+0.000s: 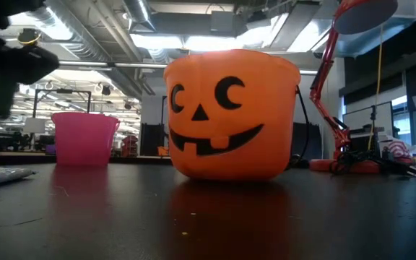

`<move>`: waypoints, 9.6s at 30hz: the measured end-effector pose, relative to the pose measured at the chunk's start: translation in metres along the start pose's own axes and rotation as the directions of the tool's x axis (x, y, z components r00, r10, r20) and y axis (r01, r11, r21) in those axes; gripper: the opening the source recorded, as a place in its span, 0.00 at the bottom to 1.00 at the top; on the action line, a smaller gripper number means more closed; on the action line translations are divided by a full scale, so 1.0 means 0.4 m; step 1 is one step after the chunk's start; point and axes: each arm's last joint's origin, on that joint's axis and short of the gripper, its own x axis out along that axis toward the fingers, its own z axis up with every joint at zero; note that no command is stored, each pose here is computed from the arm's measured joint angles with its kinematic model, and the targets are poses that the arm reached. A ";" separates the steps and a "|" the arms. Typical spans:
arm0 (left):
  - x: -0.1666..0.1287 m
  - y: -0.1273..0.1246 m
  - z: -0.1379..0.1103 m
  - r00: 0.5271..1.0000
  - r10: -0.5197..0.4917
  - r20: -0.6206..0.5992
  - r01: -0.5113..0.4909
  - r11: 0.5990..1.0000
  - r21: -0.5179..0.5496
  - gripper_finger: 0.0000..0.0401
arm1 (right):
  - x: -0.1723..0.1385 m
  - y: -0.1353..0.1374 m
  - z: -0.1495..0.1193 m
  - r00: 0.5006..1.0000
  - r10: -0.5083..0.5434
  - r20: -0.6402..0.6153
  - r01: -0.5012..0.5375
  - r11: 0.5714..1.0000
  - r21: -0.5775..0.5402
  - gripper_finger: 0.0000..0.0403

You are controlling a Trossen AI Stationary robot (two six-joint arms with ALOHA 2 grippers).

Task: Sort candy
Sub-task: Put the white chocolate into the black bucket, then return to Home Position

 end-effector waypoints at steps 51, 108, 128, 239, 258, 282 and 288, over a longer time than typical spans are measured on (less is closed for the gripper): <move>0.178 0.003 0.053 0.957 -0.059 -0.283 0.244 0.692 0.680 0.53 | -0.002 0.000 0.003 1.000 -0.023 0.012 0.023 0.999 0.025 0.27; -0.335 0.184 0.147 0.740 0.139 0.659 -0.537 0.711 0.453 0.00 | -0.149 0.019 -0.006 0.969 -0.183 0.166 0.187 0.982 -0.008 0.27; -0.218 0.559 0.164 0.248 -0.043 0.968 -0.551 0.815 0.177 0.00 | -0.420 -0.013 -0.025 0.721 0.000 0.693 0.029 0.999 -0.030 0.27; -0.519 0.253 -0.206 0.223 -0.048 0.974 -0.105 0.992 0.073 0.00 | -0.136 -0.110 -0.824 0.380 -0.365 0.850 -0.072 0.905 0.420 0.01; -0.395 0.275 -0.214 0.336 0.012 0.942 -0.152 0.988 0.041 0.00 | -0.102 -0.080 -0.872 0.413 -0.264 0.872 -0.109 0.936 0.335 0.01; -0.234 0.296 -0.215 0.242 -0.052 0.969 -0.209 0.972 0.104 0.00 | 0.046 -0.039 -0.912 0.534 -0.371 0.760 -0.048 0.884 0.466 0.01; -0.179 0.303 -0.228 0.291 -0.045 0.956 -0.165 0.981 0.097 0.00 | 0.047 -0.039 -0.912 0.536 -0.367 0.760 -0.054 0.884 0.465 0.01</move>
